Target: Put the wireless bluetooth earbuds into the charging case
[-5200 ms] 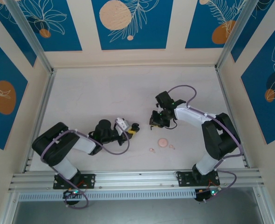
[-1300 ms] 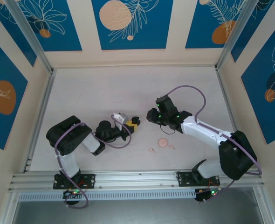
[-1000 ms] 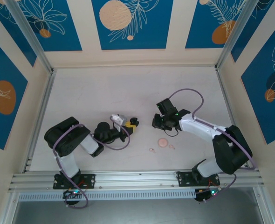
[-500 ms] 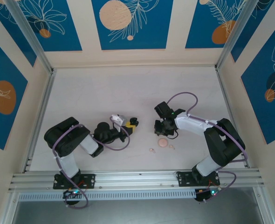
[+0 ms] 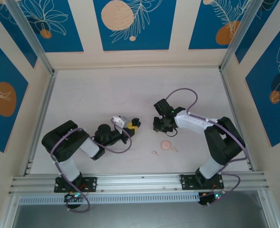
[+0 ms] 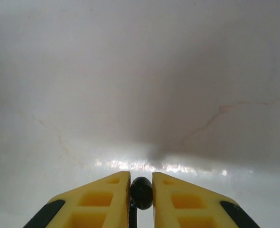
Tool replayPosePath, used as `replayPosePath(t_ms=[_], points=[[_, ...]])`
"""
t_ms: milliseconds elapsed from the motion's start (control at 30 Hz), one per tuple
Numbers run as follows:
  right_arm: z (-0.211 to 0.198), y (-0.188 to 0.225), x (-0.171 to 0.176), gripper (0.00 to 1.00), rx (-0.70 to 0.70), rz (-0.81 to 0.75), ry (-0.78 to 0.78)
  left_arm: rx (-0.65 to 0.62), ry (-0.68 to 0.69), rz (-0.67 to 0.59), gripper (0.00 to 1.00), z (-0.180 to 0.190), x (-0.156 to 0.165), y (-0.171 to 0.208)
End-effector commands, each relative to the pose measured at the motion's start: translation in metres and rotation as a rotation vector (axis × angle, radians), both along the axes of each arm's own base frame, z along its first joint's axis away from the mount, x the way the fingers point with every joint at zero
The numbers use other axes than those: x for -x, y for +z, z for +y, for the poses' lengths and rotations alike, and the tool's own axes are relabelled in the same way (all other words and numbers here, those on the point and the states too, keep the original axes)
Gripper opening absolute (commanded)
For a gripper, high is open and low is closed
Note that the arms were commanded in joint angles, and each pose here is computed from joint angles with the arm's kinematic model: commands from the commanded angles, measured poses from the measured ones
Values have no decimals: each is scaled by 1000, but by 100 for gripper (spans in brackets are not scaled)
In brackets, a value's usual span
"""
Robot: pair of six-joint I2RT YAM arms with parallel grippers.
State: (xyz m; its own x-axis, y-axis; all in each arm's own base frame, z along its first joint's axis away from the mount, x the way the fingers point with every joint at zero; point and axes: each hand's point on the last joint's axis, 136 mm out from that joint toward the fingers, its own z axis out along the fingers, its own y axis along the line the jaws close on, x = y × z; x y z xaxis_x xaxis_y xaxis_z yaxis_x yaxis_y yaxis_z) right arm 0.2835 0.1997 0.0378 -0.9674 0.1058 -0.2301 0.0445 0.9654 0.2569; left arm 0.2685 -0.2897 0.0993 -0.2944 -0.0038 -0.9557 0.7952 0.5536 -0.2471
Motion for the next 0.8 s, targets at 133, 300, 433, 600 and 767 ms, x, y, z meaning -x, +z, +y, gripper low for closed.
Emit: replayPosePath(t_ms=[133, 300, 433, 600, 767], points=[[8, -6, 2, 21, 20, 19, 50, -16, 0, -40, 8, 0, 3, 7], [7, -2, 10, 31, 28, 44, 65, -19, -3, -40, 8, 0, 3, 7], [4, 16, 13, 35, 33, 60, 61, -19, -5, -41, 8, 0, 3, 7], [-8, 55, 19, 36, -8, 154, -15, -22, -8, -40, 8, 1, 5, 7], [-8, 69, 23, 37, -66, 255, -34, -23, -13, -41, 8, 0, 5, 7]])
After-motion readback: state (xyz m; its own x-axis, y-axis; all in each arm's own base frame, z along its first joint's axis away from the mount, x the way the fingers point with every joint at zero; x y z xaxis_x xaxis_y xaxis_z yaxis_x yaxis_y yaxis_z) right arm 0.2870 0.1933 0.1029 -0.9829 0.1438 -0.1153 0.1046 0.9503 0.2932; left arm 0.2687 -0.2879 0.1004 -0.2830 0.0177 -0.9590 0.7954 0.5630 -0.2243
